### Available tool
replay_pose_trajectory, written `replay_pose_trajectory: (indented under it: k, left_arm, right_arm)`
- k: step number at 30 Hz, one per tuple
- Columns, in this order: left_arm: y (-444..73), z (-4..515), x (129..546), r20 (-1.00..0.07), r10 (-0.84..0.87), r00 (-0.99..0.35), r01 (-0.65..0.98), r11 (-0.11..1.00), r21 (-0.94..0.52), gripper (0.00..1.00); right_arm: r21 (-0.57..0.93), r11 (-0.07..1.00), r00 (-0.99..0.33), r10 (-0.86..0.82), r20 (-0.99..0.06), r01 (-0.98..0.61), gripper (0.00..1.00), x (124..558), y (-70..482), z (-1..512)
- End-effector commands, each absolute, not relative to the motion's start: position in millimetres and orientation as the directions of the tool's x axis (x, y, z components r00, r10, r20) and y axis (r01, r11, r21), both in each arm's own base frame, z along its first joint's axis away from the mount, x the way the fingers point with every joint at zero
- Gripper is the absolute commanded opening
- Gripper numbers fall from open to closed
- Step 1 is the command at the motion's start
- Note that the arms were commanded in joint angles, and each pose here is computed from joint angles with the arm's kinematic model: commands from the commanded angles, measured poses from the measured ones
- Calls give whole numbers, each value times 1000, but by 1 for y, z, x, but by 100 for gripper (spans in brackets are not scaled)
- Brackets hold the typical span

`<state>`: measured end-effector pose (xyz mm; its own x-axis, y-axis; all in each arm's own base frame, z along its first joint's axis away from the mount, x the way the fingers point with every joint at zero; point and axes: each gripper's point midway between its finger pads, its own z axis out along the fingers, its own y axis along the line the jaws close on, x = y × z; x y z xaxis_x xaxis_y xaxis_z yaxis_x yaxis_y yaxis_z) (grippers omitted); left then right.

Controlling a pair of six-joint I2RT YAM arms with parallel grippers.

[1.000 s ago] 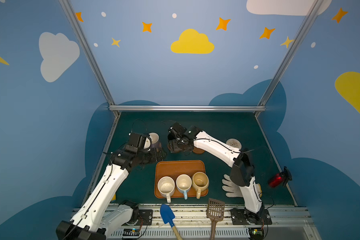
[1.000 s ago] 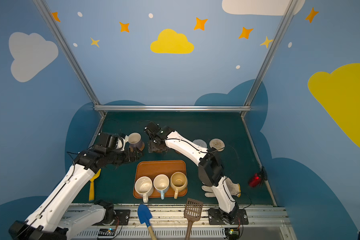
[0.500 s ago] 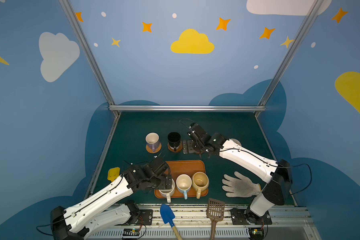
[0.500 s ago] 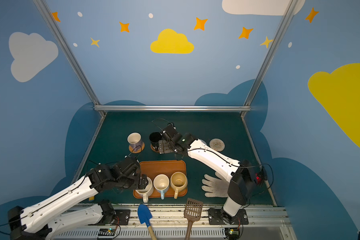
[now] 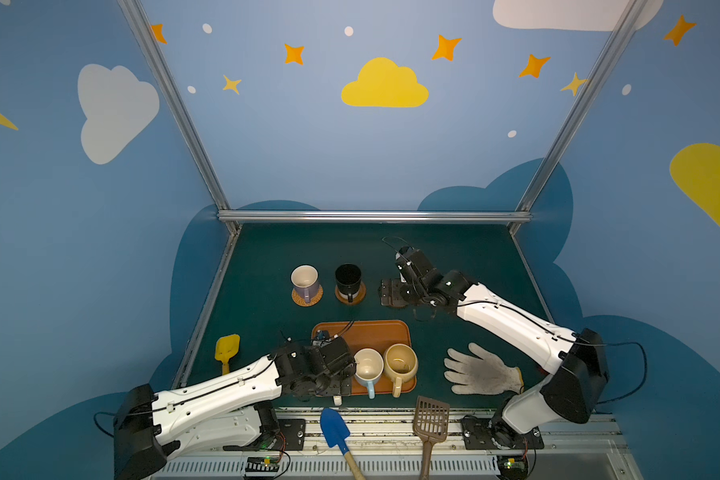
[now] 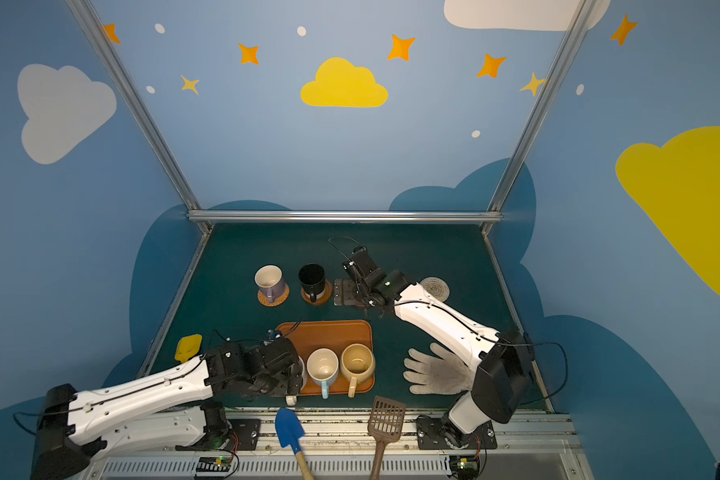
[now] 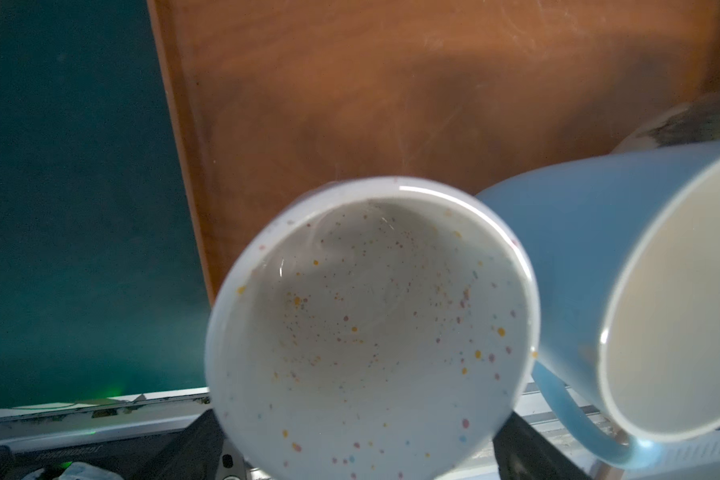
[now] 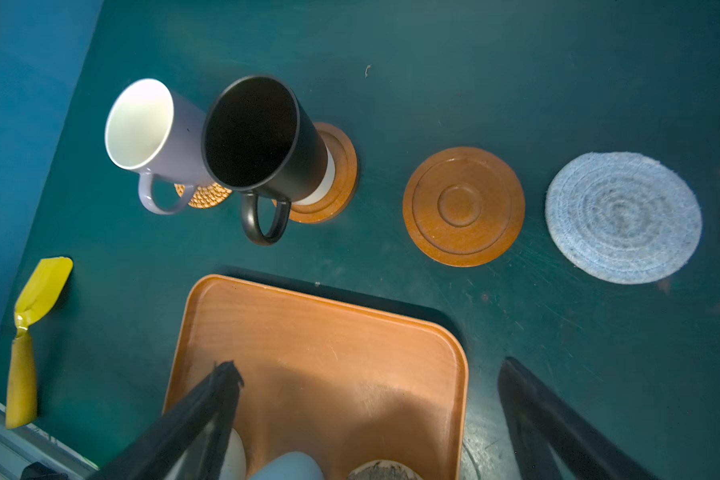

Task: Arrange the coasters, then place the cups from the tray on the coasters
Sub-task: 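Move left gripper onto speckled white mug on tray and grasp while right gripper withdraws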

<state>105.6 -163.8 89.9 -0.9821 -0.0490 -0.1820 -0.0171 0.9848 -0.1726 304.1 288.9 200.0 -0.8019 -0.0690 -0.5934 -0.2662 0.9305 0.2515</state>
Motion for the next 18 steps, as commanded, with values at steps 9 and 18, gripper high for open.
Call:
replay_pose_trajectory:
  k: [9, 18]
  left_arm:
    - [-165, 69, 109, -178, -41, -983, -18, 991, -129, 80]
    - [-159, 59, 110, -176, -19, -984, -2, 996, -95, 47]
  right_arm:
    - [271, 929, -813, -53, -580, -253, 96, 305, 287, 194]
    - [278, 926, -822, -56, -566, -255, 95, 304, 289, 189]
